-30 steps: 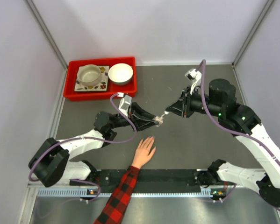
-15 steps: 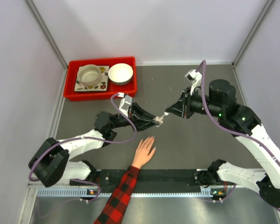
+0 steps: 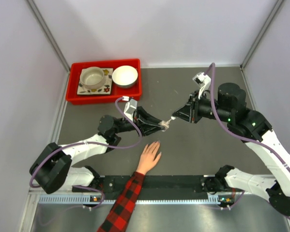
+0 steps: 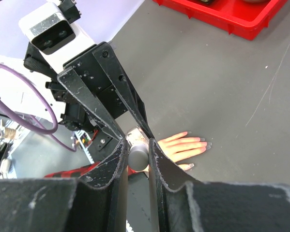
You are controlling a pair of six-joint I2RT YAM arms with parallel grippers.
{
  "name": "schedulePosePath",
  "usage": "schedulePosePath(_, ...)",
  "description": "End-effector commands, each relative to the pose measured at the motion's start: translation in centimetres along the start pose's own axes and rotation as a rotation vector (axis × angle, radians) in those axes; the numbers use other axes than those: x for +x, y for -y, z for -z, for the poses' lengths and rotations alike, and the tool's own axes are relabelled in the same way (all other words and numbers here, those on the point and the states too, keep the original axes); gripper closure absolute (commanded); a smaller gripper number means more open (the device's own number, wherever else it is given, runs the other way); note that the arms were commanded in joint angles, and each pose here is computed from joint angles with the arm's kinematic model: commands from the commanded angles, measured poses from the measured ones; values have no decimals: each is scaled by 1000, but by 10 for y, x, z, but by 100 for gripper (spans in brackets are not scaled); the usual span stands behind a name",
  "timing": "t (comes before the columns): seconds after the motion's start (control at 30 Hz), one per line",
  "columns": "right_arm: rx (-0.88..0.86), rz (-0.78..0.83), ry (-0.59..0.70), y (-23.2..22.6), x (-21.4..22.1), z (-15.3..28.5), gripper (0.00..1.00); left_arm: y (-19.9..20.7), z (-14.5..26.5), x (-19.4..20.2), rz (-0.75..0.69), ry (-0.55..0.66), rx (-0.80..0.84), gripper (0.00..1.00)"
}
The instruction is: Paint the nails
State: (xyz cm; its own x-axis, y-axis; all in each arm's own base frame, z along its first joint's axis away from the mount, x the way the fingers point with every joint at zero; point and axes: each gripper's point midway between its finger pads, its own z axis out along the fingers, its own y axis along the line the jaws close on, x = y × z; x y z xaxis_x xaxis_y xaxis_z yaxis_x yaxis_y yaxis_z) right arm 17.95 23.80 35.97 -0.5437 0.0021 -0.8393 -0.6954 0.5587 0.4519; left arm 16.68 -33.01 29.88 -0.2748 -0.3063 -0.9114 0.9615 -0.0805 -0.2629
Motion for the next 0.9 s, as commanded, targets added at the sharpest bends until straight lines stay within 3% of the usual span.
schedulePosePath(0.0, -10, 12, 25, -1, -6, 1, 100, 14, -5, -25, -89, 54, 47, 100)
schedulePosePath(0.87, -34, -7, 27, -2, -5, -8, 100, 17, -7, -27, -87, 58, 62, 100)
